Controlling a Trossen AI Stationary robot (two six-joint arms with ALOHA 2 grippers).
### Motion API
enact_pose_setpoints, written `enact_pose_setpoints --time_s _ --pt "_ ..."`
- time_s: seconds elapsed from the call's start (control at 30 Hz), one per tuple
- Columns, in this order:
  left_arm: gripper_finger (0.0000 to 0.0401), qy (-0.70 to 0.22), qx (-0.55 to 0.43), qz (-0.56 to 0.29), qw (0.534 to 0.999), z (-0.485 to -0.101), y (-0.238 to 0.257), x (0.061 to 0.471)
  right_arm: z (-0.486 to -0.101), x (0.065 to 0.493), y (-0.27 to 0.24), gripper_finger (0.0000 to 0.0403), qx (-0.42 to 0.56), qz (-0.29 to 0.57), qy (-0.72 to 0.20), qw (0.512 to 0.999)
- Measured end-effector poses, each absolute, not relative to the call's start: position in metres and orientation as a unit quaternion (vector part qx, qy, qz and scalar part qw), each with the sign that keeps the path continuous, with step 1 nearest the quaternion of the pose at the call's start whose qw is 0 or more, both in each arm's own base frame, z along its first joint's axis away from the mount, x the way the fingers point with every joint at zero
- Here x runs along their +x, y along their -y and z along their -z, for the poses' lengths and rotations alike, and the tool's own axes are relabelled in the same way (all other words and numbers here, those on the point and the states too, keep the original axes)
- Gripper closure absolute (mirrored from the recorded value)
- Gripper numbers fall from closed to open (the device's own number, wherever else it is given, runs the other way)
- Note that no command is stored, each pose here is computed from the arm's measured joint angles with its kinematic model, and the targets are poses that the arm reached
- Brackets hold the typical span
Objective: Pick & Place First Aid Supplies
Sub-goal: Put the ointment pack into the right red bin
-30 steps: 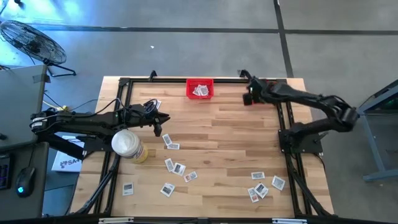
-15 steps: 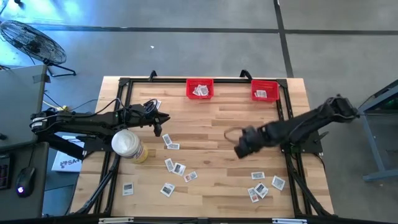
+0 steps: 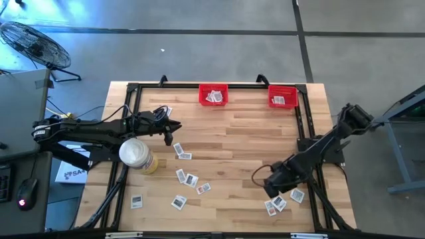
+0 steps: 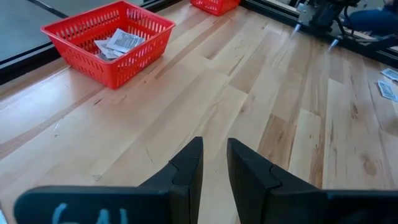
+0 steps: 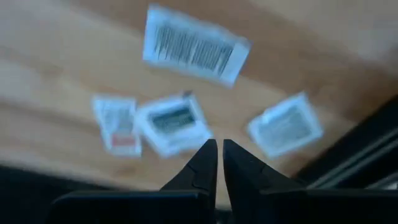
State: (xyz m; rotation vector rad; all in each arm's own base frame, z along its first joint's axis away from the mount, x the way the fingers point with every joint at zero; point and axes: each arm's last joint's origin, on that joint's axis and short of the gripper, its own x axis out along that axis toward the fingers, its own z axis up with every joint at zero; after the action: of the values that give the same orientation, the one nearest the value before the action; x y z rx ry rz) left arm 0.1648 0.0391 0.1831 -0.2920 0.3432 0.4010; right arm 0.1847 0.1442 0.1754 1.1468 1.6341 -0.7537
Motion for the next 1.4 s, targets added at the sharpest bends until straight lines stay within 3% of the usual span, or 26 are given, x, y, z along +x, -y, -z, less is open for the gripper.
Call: enact_pose_setpoints --time_s 0.2,0.57,1.13,1.4 --pt "0.033 -0.169 -0.144 -0.198 0.955 -0.183 -0.039 0.165 -0.166 0.192 -0.144 0.0381 0.452 0.31 -0.658 0.516" --pt "0.033 -0.169 -0.144 -0.198 0.955 -0.183 -0.039 0.165 -0.143 0.209 -0.146 0.0382 0.457 0.302 -0.666 0.507" --pt "0.033 -0.169 -0.144 -0.198 0.955 -0.183 -0.039 0.165 -0.137 0.243 -0.112 0.0386 0.444 0.264 -0.608 0.604" --pt "0.033 -0.169 -0.144 -0.198 0.955 -0.183 -0.039 0.165 -0.15 0.229 -0.124 0.04 0.44 0.212 -0.659 0.572"
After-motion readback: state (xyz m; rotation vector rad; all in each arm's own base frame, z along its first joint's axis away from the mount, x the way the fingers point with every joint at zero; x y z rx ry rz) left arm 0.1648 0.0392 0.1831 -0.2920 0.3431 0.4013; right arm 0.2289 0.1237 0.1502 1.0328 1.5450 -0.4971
